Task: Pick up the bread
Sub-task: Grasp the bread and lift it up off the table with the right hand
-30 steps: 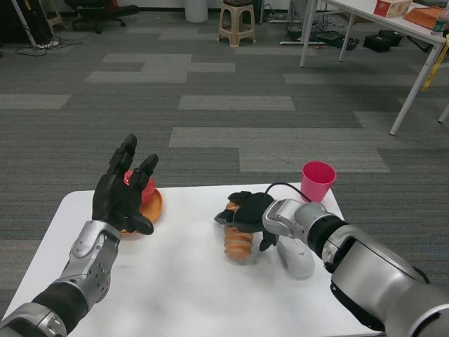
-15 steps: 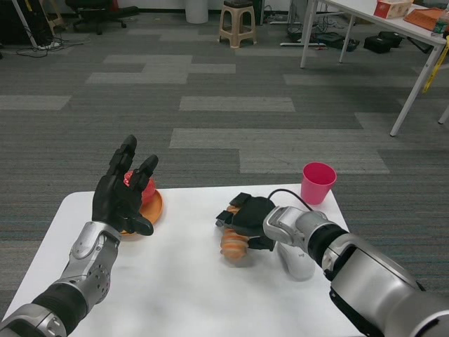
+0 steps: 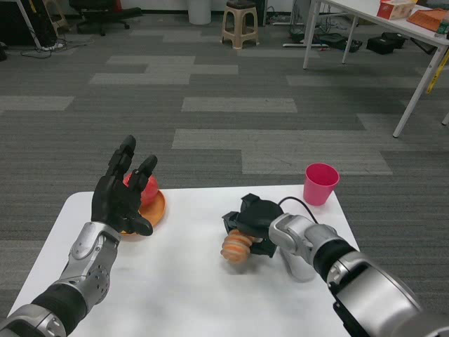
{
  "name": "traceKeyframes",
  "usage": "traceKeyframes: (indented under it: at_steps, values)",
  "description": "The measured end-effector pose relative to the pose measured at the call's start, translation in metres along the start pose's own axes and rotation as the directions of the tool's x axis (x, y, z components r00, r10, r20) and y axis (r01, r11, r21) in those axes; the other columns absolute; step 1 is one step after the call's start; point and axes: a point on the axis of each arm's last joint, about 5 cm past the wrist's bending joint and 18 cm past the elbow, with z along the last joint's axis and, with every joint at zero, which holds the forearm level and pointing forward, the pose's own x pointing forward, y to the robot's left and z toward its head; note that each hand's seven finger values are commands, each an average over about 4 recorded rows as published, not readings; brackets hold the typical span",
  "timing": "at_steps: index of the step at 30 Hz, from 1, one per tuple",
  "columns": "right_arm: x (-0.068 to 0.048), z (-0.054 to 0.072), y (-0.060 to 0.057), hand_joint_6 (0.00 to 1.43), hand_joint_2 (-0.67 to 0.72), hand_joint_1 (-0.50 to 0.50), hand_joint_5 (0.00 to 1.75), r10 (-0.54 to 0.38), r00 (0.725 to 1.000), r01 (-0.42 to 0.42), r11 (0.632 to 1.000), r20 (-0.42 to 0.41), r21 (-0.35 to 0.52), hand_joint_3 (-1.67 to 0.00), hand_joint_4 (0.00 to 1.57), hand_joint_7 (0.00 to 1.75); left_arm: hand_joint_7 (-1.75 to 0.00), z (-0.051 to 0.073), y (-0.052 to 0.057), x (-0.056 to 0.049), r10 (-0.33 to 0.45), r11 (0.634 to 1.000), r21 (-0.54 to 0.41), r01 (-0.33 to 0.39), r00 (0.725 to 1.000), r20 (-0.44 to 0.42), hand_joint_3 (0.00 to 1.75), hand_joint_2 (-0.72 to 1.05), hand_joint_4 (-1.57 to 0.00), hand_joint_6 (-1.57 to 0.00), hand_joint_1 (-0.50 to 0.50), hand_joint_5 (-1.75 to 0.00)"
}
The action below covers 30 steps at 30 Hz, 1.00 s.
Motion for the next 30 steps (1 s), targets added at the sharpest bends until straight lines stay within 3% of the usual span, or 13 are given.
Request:
traceKeyframes:
  at_steps: [8,12,16,23,30]
  values:
    - [-0.011,-0.005,0.005,1.0,-0.6,-0.5,1.26,-0.074,0.997,0.076,0.993,-0.024,0.089,-1.37,0.25,1.68,0.0,0.002,0.003,0.0,0.003,1.0,0.01,-0.003,1.0,0.004,0.09,-0.46,0.0,0.0,0.5,-0.41]
    - [-0.02,-0.007,0.002,0.95,-0.6,-0.49,1.36,-0.162,0.986,0.165,0.978,-0.029,0.127,-1.41,0.21,1.68,0.0,0.003,0.004,0.0,0.005,1.0,0.012,-0.005,1.0,0.008,0.09,-0.46,0.0,0.0,0.5,-0.41]
    - [-0.027,-0.009,-0.003,0.9,-0.57,-0.5,1.26,-0.247,0.968,0.249,0.953,-0.033,0.172,-1.39,0.17,1.68,0.0,0.003,0.004,0.0,0.005,1.0,0.012,-0.005,1.0,0.009,0.09,-0.46,0.0,0.0,0.5,-0.41]
    - [-0.04,-0.007,-0.015,0.83,-0.56,-0.48,1.26,-0.399,0.917,0.386,0.889,0.001,0.246,-1.39,0.14,1.68,0.0,0.002,0.004,0.001,0.007,1.0,0.014,-0.007,1.0,0.006,0.09,-0.46,0.0,0.0,0.5,-0.41]
    - [-0.056,-0.005,-0.023,0.86,-0.57,-0.5,1.26,-0.563,0.826,0.532,0.756,-0.037,0.382,-1.43,0.21,1.68,0.0,0.004,0.003,0.004,0.003,1.0,0.015,-0.003,1.0,0.01,0.09,-0.46,0.0,0.0,0.5,-0.41]
